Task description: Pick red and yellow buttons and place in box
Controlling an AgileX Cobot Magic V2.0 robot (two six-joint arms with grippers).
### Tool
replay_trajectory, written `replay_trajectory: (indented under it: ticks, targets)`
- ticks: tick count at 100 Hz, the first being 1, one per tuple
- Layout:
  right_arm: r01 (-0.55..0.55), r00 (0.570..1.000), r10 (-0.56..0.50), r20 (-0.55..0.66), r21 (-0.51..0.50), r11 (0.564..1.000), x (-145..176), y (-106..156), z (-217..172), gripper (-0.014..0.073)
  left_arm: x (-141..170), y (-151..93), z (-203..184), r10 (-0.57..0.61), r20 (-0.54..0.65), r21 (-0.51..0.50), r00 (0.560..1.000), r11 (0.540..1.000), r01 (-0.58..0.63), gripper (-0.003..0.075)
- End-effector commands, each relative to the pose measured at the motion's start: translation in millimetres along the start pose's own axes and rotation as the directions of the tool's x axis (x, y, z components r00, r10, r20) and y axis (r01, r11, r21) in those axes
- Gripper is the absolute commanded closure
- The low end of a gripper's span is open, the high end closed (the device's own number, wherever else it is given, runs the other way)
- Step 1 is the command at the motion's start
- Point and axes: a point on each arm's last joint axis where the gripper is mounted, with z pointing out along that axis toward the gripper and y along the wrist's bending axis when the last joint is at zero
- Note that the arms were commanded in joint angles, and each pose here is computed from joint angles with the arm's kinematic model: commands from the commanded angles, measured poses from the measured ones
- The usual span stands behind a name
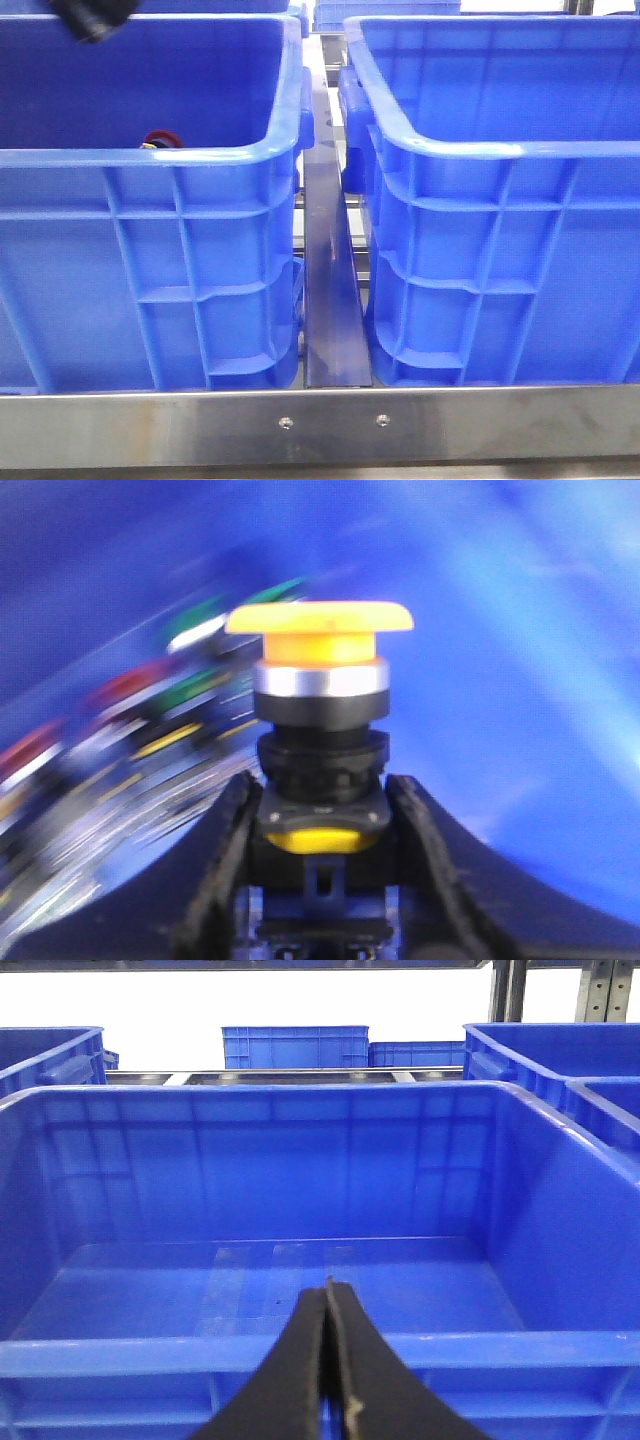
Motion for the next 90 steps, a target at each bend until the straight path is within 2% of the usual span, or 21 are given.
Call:
replay_trajectory:
  ticks: [1, 16, 37, 49, 66, 90]
  targets:
    - [0.009, 0.992, -0.009, 0.128, -0.003, 1.0, -15.6, 0.4, -3.1, 0.0663, -16.2, -29.2, -14.5, 0.056, 0.11, 0.062, 0.992, 0.996, -0.063, 0.0678]
    - [0.009, 0.991, -0.009, 0.133, -0.003, 1.0, -16.0, 0.4, -3.2, 0.0663, -17.8, -69.0, -4.8, 0.142, 0.106, 0.159, 0.984, 0.975, -0.157, 0.0678]
    - [0.009, 0.991, -0.009, 0.134, -0.003, 1.0, -17.3, 0.5, -3.3, 0.0663, -22.1, -101.0, -1.5, 0.19, 0.168, 0.209, 0.967, 0.952, -0.223, 0.0678]
    - [0.009, 0.995, -0.009, 0.102, -0.004, 1.0, -30.1, 1.0, -4.6, 0.0663, -22.9, -105.0, -1.5, 0.194, 0.18, 0.212, 0.964, 0.95, -0.231, 0.0678]
    - [0.01, 0.999, -0.009, 0.037, -0.007, 1.0, -66.9, 2.4, -12.2, 0.0663, -23.1, -104.2, -1.5, 0.194, 0.182, 0.208, 0.964, 0.951, -0.231, 0.0678]
    - [0.015, 0.994, -0.016, -0.112, -0.009, 1.0, -110.6, 4.1, -3.1, 0.0663, -22.9, -104.1, 0.1, 0.194, 0.178, 0.209, 0.965, 0.951, -0.23, 0.0678]
